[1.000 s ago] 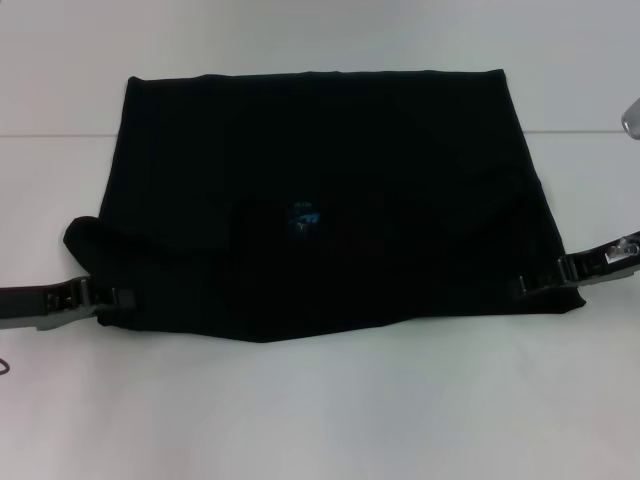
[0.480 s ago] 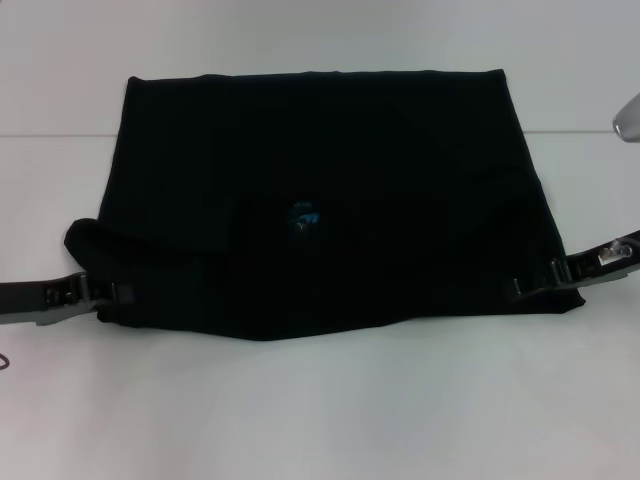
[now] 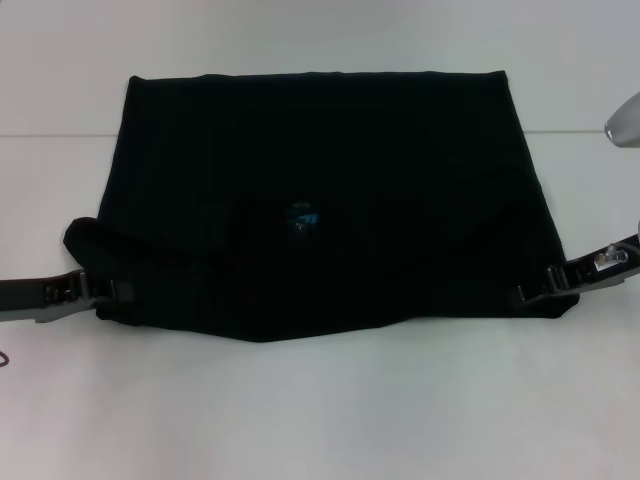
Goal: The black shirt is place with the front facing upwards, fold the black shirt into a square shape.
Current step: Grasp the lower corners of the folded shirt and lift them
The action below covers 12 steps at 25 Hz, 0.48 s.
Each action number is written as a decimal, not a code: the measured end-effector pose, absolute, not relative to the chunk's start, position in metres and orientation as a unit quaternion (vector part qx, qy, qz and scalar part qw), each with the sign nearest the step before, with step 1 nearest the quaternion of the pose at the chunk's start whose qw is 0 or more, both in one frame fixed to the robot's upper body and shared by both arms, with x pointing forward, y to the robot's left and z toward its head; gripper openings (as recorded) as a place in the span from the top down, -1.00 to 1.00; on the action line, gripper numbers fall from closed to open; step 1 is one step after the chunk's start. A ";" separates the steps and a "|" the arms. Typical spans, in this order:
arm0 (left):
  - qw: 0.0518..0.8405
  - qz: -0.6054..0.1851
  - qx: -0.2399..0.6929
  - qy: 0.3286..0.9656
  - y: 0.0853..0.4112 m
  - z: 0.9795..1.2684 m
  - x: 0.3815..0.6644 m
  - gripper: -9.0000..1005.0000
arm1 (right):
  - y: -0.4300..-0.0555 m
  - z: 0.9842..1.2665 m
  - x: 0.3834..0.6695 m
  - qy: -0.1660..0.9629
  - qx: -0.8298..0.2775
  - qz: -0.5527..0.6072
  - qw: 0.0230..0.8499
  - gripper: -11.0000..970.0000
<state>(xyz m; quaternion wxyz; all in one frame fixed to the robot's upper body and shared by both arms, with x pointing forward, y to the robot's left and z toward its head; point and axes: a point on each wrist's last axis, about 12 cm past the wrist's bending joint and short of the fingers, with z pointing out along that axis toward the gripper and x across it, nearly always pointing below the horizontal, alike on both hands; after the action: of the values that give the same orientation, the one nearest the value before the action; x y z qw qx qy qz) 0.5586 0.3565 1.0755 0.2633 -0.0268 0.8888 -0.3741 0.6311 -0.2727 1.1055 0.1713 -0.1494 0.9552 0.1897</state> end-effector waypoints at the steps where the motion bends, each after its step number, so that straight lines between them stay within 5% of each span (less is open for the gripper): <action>1: 0.263 -0.374 -0.027 0.889 0.357 1.075 0.559 0.93 | -0.273 1.105 0.631 0.955 -0.150 0.189 0.171 -0.41; 12: 0.264 -0.373 -0.027 0.889 0.357 1.076 0.559 0.93 | -0.276 1.107 0.632 0.957 -0.140 0.188 0.171 0.44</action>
<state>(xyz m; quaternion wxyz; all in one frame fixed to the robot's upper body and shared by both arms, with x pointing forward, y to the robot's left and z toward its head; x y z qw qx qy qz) 0.5588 0.3574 1.0757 0.2640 -0.0272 0.8891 -0.3728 0.6323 -0.2757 1.1073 0.1715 -0.1400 0.9570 0.1876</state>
